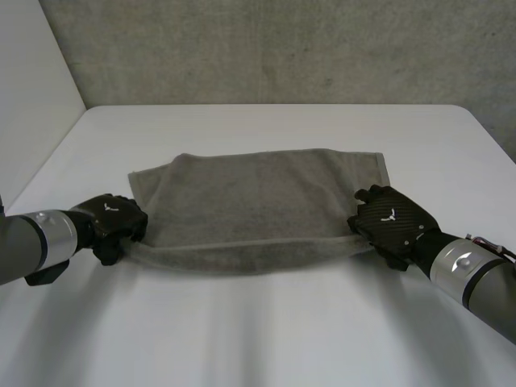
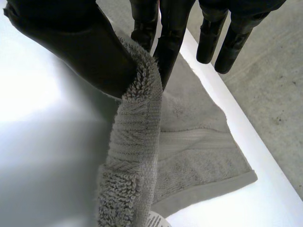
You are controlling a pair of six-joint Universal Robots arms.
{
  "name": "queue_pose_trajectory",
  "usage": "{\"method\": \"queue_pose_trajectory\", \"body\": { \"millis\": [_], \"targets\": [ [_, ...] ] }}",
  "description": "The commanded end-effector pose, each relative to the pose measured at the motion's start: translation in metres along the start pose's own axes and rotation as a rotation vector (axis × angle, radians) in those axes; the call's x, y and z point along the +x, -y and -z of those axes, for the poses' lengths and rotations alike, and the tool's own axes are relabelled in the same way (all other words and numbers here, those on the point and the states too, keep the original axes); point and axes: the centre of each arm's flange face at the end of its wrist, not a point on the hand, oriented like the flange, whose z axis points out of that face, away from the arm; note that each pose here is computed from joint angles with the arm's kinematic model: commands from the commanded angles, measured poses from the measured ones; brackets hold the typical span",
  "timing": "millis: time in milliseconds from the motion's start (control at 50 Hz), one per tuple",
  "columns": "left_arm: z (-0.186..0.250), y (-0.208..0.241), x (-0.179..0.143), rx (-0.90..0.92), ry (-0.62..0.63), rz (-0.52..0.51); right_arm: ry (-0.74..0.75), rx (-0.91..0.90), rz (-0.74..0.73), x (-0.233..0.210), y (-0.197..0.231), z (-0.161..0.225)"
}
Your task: Fold the towel.
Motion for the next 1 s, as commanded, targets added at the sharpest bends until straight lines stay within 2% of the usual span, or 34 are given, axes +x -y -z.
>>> {"method": "queue_pose_trajectory", "body": {
  "millis": [20, 200, 360, 500, 660, 700, 760, 800, 820, 860, 880, 920, 1000],
  "targets": [
    [0.007, 0.001, 0.008, 0.019, -0.013, 0.001, 0.041, -0.049, -0.062, 0.010, 0.012, 0.018],
    [0.025, 0.017, 0.008, 0.175, 0.069, -0.015, 0.009, -0.076, -0.122, 0.040, 0.030, 0.043],
    [0.027, 0.006, 0.013, 0.180, 0.078, 0.001, 0.061, -0.149, -0.183, 0.036, 0.022, 0.049],
    [0.014, 0.002, 0.009, 0.174, 0.080, -0.004, 0.080, -0.141, -0.102, 0.039, 0.019, 0.040],
    [-0.024, 0.043, -0.029, 0.346, 0.218, -0.091, 0.007, 0.021, 0.074, 0.063, 0.046, 0.000],
    [-0.039, 0.077, -0.048, 0.463, 0.325, -0.144, -0.086, 0.103, 0.155, 0.081, 0.060, -0.023],
    [-0.044, 0.096, -0.056, 0.533, 0.382, -0.174, -0.164, 0.142, 0.200, 0.095, 0.068, -0.034],
    [-0.042, 0.140, -0.078, 0.698, 0.511, -0.225, -0.364, 0.249, 0.301, 0.132, 0.097, -0.045],
    [-0.042, 0.140, -0.078, 0.699, 0.511, -0.225, -0.365, 0.250, 0.301, 0.132, 0.097, -0.045],
    [-0.021, 0.183, -0.095, 0.876, 0.615, -0.276, -0.547, 0.404, 0.386, 0.167, 0.139, -0.039],
    [-0.021, 0.183, -0.095, 0.877, 0.616, -0.276, -0.548, 0.404, 0.386, 0.167, 0.139, -0.039],
    [0.004, 0.213, -0.101, 0.998, 0.671, -0.300, -0.657, 0.543, 0.400, 0.190, 0.172, -0.023],
    [0.021, 0.223, -0.096, 1.053, 0.640, -0.274, -0.652, 0.608, 0.340, 0.192, 0.184, -0.012]
  ]
}}
